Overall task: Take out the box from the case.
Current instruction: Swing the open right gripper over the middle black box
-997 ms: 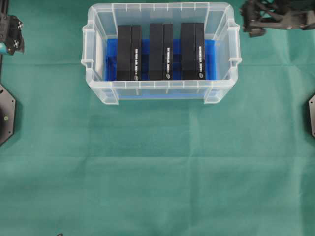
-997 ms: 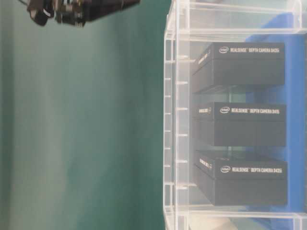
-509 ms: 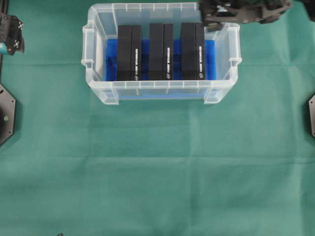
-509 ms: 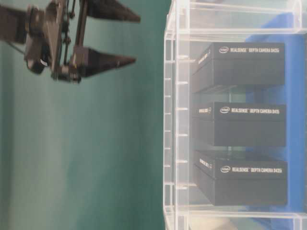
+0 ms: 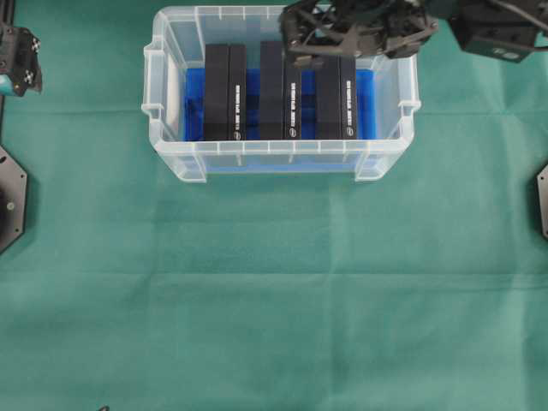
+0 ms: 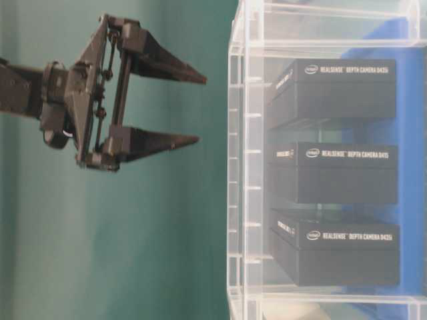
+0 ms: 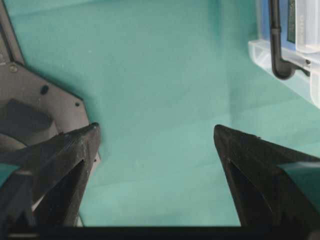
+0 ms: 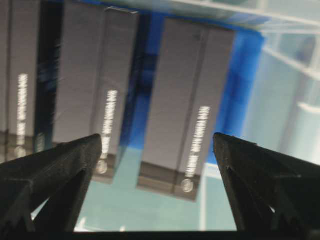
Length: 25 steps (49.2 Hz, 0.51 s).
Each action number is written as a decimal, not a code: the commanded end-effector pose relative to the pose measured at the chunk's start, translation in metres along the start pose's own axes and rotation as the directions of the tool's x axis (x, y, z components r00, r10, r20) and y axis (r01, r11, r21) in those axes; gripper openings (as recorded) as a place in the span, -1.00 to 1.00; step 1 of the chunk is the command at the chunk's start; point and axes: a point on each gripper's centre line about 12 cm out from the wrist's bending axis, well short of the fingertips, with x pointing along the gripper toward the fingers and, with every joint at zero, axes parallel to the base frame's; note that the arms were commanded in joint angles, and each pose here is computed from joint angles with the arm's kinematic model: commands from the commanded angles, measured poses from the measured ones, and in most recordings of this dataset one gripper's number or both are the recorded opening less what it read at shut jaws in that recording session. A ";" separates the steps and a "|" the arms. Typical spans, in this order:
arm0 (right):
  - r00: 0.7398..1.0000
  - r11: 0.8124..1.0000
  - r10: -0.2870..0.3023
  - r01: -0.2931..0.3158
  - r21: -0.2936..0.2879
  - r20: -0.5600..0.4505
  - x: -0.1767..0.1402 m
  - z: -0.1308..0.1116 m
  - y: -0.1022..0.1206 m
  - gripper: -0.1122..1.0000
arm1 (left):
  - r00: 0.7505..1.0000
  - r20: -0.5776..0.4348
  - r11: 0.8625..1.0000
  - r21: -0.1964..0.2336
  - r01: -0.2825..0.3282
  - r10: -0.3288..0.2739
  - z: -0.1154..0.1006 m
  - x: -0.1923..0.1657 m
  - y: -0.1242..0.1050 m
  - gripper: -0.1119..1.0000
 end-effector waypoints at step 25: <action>0.997 0.997 0.081 -0.081 0.010 0.002 0.002 -0.003 0.049 0.91 | 1.000 0.021 1.000 0.009 0.022 -0.022 0.003 -0.008 -0.002 0.94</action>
